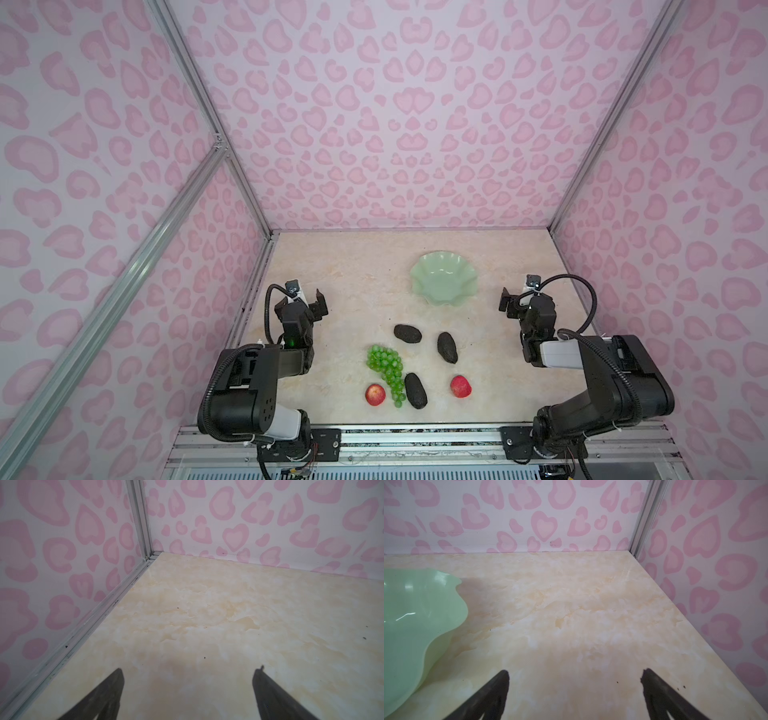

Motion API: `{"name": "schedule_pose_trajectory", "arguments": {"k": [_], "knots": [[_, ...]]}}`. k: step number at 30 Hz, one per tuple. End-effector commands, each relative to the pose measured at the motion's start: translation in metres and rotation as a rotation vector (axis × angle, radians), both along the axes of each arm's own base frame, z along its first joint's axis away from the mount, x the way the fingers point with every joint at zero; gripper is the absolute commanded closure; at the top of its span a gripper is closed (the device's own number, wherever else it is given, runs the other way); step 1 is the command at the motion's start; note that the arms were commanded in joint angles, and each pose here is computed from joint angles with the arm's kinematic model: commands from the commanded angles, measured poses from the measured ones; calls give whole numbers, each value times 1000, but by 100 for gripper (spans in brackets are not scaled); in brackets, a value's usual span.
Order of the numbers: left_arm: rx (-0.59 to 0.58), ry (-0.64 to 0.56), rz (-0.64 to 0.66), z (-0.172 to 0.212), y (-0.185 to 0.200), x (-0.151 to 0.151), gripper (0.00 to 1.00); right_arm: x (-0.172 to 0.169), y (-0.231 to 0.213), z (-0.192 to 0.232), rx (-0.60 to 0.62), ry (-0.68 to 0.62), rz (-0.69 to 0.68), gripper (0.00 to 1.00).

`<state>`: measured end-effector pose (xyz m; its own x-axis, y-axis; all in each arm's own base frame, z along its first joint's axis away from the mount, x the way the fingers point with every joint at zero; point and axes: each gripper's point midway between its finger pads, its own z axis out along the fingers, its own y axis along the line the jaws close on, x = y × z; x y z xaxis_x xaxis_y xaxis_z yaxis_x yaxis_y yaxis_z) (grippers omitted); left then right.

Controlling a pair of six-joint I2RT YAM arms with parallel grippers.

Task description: Place and organize the fake fruits in the fruit bowl

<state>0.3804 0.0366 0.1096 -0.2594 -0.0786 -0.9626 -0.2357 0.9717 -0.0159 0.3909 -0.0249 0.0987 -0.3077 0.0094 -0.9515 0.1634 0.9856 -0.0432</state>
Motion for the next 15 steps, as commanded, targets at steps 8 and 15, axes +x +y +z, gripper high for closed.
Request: {"name": "schedule_pose_trajectory", "arguments": {"k": [8,15], "knots": [[1,-37,-4,9,-1,3,3,0,-2,-1,-3,2,-10,1],[0,-35,-4,9,-1,2,3,0,-2,-1,-3,2,-10,1]]}}
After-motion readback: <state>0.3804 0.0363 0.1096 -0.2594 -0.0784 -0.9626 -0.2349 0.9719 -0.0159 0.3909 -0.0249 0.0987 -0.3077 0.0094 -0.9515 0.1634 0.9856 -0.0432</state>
